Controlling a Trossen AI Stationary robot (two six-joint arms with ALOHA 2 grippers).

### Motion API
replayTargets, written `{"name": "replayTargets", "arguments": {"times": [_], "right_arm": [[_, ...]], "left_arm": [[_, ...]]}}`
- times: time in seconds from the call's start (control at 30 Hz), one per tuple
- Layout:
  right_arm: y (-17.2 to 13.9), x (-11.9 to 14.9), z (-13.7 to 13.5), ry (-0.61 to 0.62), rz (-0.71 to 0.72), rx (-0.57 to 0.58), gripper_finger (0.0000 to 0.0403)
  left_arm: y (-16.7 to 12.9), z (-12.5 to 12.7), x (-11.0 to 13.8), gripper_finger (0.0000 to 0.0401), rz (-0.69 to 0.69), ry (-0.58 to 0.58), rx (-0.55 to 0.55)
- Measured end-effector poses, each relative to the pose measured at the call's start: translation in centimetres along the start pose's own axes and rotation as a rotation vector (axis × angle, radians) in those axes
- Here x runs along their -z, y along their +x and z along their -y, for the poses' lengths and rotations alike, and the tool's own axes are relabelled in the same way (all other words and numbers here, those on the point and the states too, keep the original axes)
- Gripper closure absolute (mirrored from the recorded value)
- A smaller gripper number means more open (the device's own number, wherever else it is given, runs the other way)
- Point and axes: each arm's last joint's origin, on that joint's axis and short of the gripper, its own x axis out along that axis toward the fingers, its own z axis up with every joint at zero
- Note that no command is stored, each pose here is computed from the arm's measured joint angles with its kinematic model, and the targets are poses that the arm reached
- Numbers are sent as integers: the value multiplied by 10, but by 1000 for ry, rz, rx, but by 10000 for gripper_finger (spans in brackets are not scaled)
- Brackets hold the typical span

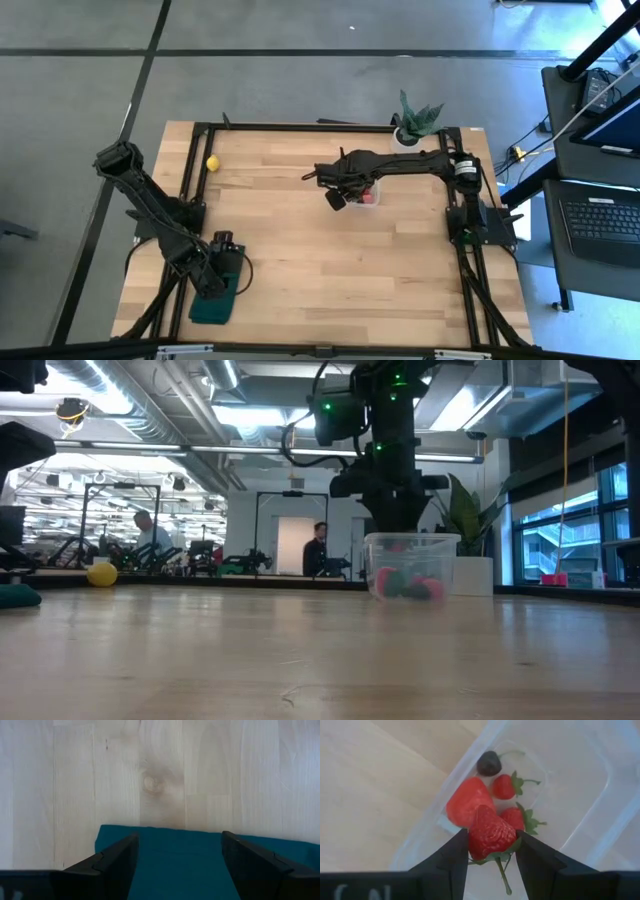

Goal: Pick and placing Produce into tupperware
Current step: Put the red strawberry into the transparent container, then put the yellow lemon into the transparent container

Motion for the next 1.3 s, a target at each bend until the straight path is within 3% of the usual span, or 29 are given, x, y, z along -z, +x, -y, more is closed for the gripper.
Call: {"name": "replayTargets", "arguments": {"times": [0.3, 0.6, 0.73, 0.87, 1.1, 1.3], "right_arm": [[0, 0, 1, -37, 23, 26, 243], [0, 0, 2, -47, 15, 36, 185], [-6, 3, 13, -33, -42, 103, 160], [-49, 9, 32, -36, 79, 140, 151], [-135, 44, 79, -56, 327, 12, 151], [-184, 84, 115, -94, 478, -81, 151]], "left_arm": [[0, 0, 0, 130, 0, 6, -2], [0, -1, -1, 130, 29, 9, -32], [0, -2, -1, 130, 50, 7, -50], [0, -2, -3, 130, 84, -2, -76], [1, -2, -11, 130, 132, -44, -52], [3, -6, -16, 130, 140, -78, -57]]}}
